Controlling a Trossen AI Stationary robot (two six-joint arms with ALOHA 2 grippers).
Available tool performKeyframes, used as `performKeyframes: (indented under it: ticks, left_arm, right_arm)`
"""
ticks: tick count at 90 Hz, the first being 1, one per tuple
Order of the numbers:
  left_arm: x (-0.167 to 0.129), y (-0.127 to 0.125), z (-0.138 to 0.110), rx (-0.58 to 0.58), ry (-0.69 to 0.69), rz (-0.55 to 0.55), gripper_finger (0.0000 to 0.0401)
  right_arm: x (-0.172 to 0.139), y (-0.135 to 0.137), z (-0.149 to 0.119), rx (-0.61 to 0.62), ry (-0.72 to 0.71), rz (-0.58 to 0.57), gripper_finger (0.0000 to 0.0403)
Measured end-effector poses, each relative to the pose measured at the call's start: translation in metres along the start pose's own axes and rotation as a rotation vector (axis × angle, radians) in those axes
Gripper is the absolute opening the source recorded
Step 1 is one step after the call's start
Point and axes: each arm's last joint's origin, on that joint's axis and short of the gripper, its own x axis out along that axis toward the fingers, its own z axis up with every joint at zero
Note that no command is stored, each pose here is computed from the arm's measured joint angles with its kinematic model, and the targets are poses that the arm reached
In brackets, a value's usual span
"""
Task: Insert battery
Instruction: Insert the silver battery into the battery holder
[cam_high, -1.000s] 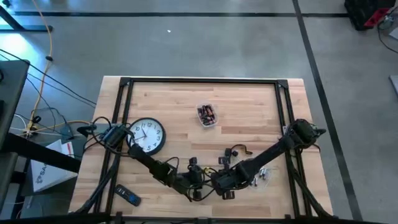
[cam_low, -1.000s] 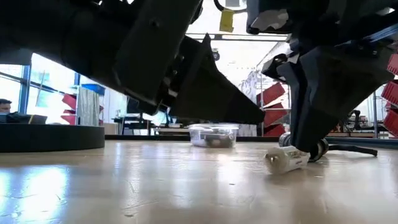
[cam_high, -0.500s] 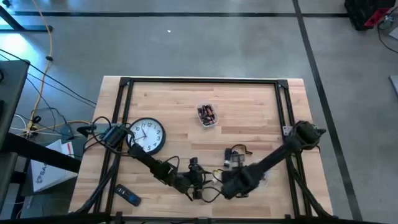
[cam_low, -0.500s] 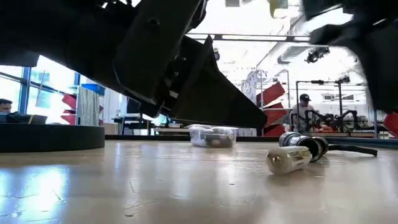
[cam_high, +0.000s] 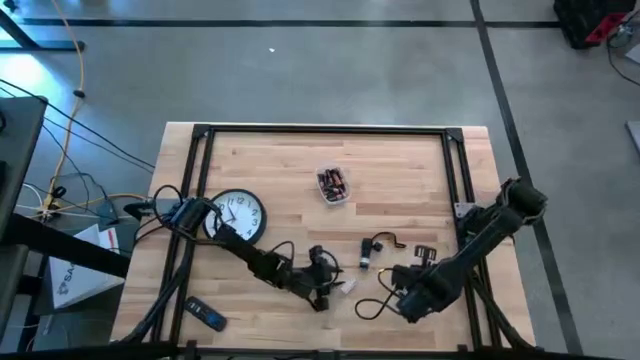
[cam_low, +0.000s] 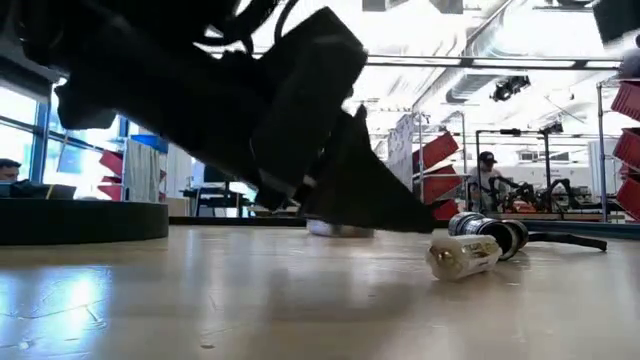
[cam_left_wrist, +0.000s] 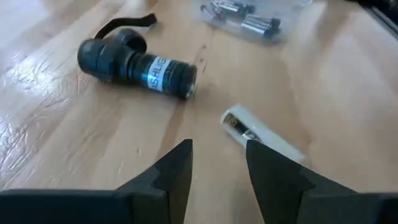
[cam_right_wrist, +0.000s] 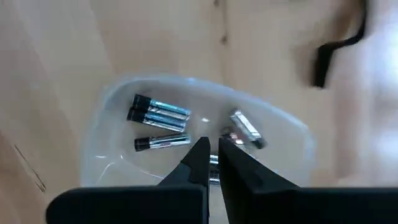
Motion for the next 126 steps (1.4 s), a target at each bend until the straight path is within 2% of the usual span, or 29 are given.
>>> performKeyframes:
  ticks: [10, 23, 39, 48, 78, 100, 126]
  left_arm:
    - [0.0, -0.001, -0.003, -0.003, 0.034, -0.044, 0.0133]
    - [0.005, -0.002, -0.013, -0.022, 0.058, -0.086, 0.0133]
    - [0.007, -0.003, -0.014, -0.035, 0.044, -0.103, 0.0133]
    - [0.007, -0.003, -0.014, -0.031, 0.043, -0.103, 0.0133]
    - [0.007, -0.003, -0.015, -0.027, 0.048, -0.1, 0.0133]
    - [0.007, -0.002, -0.015, -0.026, 0.049, -0.1, 0.0133]
    - [0.007, -0.002, -0.016, -0.025, 0.05, -0.099, 0.0133]
  right_arm:
    - [0.015, -0.009, -0.004, -0.008, 0.043, -0.036, 0.0]
    - [0.018, -0.017, -0.008, -0.056, 0.089, -0.084, 0.0]
    - [0.028, -0.017, -0.009, -0.2, 0.131, 0.011, 0.0]
    - [0.034, -0.021, -0.012, -0.25, 0.159, 0.008, 0.0008]
    - [0.033, -0.028, 0.001, -0.245, 0.162, 0.031, 0.008]
    - [0.034, -0.027, 0.005, -0.291, 0.133, 0.059, 0.0082]
    - [0.046, -0.029, 0.0, -0.264, 0.149, 0.112, 0.0082]
